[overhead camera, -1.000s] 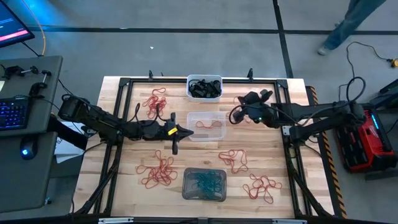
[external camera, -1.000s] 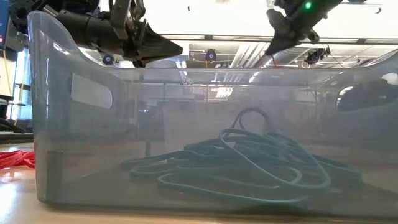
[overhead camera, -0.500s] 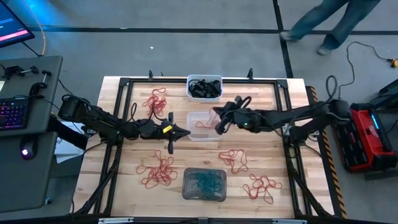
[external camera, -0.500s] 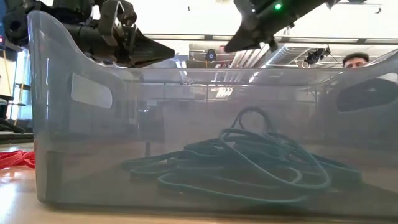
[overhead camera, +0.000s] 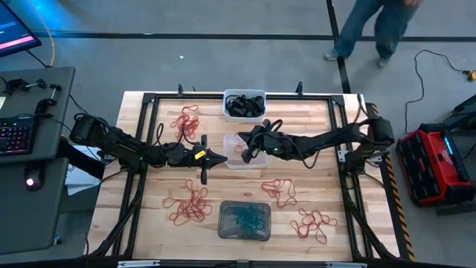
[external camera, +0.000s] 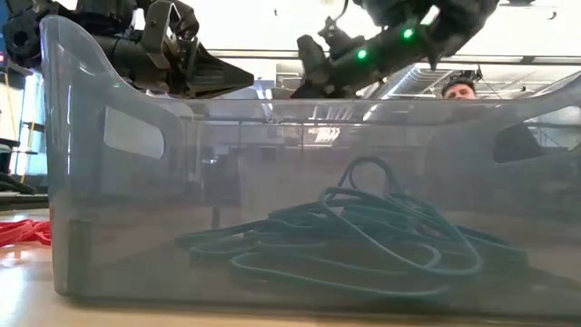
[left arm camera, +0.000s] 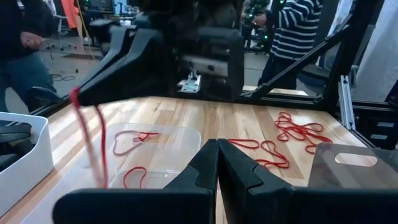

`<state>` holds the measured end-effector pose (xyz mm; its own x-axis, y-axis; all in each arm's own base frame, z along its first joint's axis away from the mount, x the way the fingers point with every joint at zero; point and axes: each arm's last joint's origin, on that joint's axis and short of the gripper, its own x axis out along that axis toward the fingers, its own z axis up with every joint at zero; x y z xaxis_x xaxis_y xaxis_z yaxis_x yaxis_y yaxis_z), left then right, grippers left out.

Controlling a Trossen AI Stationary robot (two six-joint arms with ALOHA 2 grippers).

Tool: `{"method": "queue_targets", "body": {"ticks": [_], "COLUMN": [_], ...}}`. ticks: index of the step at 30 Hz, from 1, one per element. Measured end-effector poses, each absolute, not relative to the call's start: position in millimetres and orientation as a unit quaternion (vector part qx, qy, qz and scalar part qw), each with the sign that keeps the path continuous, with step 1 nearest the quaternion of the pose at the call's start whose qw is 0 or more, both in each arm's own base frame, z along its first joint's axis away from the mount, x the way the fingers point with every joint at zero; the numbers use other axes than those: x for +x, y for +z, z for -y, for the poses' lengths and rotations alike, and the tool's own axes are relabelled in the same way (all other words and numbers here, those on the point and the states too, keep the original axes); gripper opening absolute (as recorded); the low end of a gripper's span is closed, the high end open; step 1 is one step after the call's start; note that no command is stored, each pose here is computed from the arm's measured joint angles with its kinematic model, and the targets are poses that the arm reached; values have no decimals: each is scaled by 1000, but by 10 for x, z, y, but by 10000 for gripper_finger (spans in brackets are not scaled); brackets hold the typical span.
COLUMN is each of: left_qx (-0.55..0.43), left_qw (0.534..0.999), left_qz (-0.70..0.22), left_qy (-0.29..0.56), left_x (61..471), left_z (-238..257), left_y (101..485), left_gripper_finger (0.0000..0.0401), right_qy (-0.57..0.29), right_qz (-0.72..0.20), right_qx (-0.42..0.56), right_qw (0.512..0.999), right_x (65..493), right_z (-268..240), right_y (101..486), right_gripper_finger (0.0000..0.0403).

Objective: Sort rubber bands into baskets
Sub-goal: Put the red rubber band into the transparent bin

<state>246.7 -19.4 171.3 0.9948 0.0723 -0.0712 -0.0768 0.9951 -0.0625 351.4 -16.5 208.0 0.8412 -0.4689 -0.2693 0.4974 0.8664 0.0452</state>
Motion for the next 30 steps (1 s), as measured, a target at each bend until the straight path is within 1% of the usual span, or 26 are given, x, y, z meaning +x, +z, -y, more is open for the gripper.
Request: {"method": "queue_targets", "body": {"ticks": [5, 15, 20, 23, 25, 30], "left_qx": [-33, -33, -33, -33, -33, -36], "left_qw": [998, 998, 998, 998, 998, 998], "left_qz": [-36, -38, -38, -39, -39, -39], "left_qy": [37, 38, 38, 38, 38, 38], "left_x": [2466, 2466, 2466, 2466, 2466, 2466], "left_z": [194, 194, 194, 194, 194, 194], "left_y": [1709, 1705, 1705, 1705, 1705, 1703], "left_gripper_finger": [0, 0, 0, 0, 0, 0], "right_qy": [-243, -256, -260, -261, -263, -263], "right_qz": [-134, -253, -290, -304, -312, -320], "right_qx": [63, 61, 57, 54, 56, 54], "right_qw": [959, 931, 919, 915, 911, 909], "right_x": [3568, 3457, 3411, 3393, 3379, 3370], "right_z": [214, 216, 215, 215, 215, 212], "right_y": [1956, 1734, 1671, 1650, 1635, 1624], "right_gripper_finger": [0, 0, 5, 19, 35, 97]}}
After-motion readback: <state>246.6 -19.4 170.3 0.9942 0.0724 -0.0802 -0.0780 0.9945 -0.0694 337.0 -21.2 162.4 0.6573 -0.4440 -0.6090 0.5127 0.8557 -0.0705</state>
